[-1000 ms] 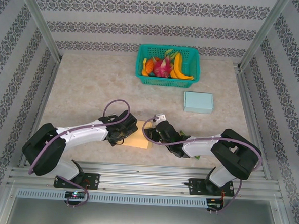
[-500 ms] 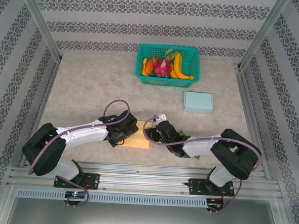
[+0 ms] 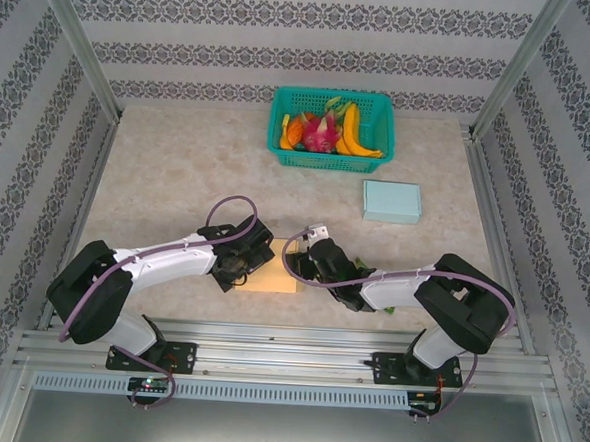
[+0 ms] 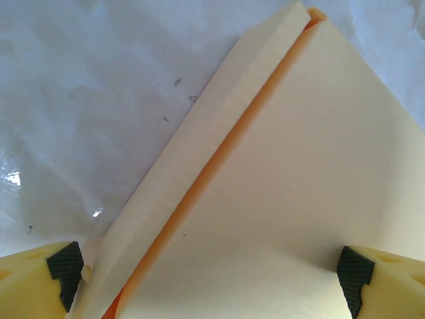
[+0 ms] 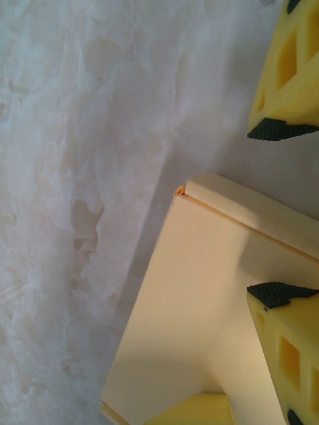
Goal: Fold the paper box
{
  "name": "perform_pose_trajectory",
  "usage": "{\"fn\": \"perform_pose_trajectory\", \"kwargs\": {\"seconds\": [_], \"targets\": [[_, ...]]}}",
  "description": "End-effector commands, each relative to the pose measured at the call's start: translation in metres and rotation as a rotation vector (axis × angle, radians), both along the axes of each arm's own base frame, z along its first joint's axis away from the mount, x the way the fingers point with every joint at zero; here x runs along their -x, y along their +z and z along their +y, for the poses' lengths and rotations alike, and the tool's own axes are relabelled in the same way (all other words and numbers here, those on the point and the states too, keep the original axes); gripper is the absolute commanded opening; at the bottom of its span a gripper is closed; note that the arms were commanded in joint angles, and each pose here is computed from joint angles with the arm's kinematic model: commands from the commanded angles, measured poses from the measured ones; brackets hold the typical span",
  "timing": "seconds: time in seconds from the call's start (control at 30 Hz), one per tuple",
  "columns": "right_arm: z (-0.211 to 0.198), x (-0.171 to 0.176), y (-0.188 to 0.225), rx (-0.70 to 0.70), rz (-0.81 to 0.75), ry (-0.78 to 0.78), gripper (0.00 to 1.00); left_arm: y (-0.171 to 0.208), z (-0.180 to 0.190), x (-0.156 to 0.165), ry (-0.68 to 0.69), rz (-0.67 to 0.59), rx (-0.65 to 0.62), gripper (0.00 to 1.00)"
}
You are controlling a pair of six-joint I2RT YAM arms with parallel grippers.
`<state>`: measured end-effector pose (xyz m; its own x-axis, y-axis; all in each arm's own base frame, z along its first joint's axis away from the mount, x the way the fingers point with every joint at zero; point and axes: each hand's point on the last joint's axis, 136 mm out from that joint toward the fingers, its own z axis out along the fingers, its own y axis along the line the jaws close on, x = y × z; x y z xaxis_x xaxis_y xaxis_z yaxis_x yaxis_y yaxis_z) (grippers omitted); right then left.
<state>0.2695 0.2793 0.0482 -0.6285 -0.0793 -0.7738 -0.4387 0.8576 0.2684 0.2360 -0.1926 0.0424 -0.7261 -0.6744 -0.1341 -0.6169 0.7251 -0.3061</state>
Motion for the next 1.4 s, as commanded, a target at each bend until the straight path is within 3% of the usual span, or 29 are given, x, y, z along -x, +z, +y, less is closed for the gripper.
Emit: {"fn": "perform_pose_trajectory", "kwargs": {"seconds": [0.0, 0.23, 0.83, 1.37], "targets": [[-0.013, 0.01, -0.024, 0.057, 0.063, -0.008, 0.6, -0.005, -0.004, 0.008, 0.002, 0.031, 0.003, 1.0], [-0.013, 0.01, -0.025, 0.053, 0.064, -0.012, 0.6, -0.016, -0.004, 0.01, 0.029, 0.032, 0.028, 0.98], [-0.015, 0.015, -0.011, 0.037, 0.045, -0.007, 0.6, -0.019, 0.019, 0.019, 0.067, 0.03, -0.051, 0.93], [-0.018, 0.065, 0.01, -0.006, 0.051, 0.056, 0.58, -0.02, 0.024, 0.02, 0.078, 0.028, -0.063, 0.93]]}}
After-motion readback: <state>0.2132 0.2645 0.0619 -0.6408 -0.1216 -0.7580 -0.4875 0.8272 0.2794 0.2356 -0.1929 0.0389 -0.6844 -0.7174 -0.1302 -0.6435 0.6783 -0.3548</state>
